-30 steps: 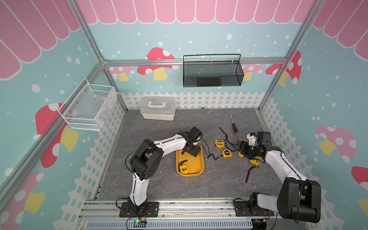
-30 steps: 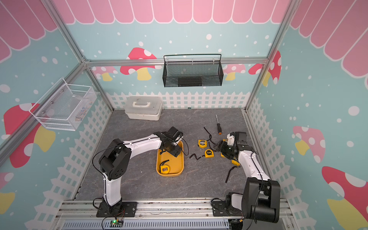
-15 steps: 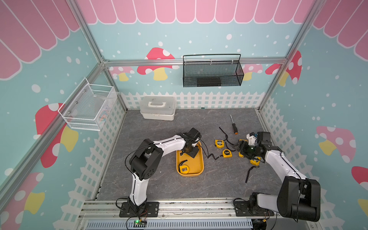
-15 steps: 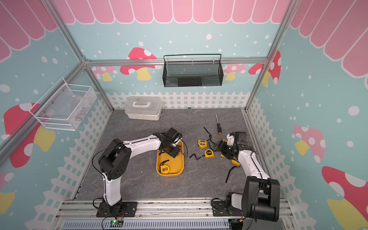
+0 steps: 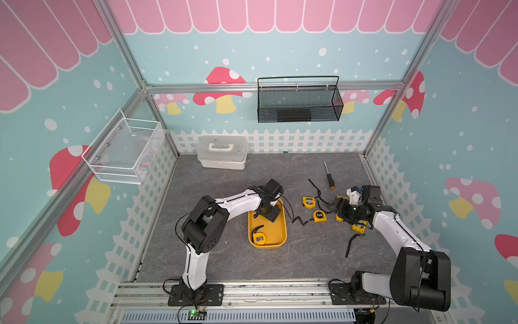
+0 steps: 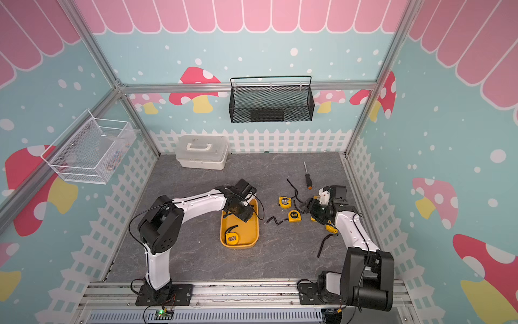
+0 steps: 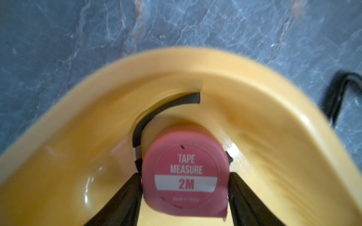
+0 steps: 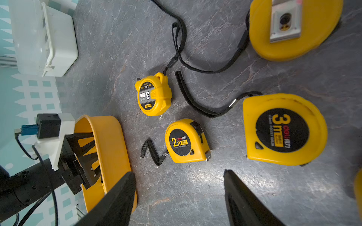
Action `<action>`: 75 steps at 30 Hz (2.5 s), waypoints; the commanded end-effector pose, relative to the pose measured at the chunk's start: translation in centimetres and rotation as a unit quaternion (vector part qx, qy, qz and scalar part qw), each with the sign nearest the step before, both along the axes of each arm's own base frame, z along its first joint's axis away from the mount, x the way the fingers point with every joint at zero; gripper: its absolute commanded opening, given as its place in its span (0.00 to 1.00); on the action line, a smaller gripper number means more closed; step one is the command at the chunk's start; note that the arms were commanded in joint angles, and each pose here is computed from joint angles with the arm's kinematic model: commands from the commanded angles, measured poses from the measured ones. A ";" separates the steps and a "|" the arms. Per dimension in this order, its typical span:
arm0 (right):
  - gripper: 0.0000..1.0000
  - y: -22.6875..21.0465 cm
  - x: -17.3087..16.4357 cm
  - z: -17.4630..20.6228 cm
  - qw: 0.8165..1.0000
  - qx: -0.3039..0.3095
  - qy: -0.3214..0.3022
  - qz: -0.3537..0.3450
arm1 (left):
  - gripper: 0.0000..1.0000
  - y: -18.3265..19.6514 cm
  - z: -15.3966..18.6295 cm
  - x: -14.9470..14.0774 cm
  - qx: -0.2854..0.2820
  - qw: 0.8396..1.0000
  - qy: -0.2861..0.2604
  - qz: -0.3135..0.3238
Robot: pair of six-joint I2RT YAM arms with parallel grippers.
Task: Take the tape measure out of the storage box
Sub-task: Pick up the tape measure from the storage box, then place the tape measure at the center of the board.
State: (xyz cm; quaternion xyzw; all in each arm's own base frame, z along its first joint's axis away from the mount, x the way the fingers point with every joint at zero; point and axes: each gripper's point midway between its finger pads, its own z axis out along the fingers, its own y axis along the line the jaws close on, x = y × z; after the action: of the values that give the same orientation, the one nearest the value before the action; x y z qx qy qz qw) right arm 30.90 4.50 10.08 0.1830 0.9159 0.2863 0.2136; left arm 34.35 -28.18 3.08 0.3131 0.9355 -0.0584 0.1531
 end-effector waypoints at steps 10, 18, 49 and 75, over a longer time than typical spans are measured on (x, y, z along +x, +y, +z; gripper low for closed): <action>0.72 0.5 -0.1 -0.3 1.000 0.003 0.000 0.012 | 0.67 -0.4 -1.2 0.0 0.004 1.000 0.016 -0.018; 0.72 0.6 -0.1 0.0 1.000 0.005 -0.004 0.015 | 0.62 -0.3 -0.6 0.0 -0.002 1.000 0.013 -0.013; 0.66 12.6 1.9 4.9 0.979 0.076 -0.065 0.179 | 0.58 1.0 9.3 -1.3 -0.121 0.983 -0.130 -0.038; 0.64 25.8 2.0 6.1 0.939 0.161 -0.067 0.295 | 0.59 1.2 11.5 -3.5 -0.189 0.960 -0.191 -0.080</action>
State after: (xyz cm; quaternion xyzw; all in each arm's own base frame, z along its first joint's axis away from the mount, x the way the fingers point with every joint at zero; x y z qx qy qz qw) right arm 32.56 29.21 15.35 -0.0731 0.8628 0.4784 0.1458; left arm 30.61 -26.71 13.10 0.3491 0.8496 -0.1749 0.3547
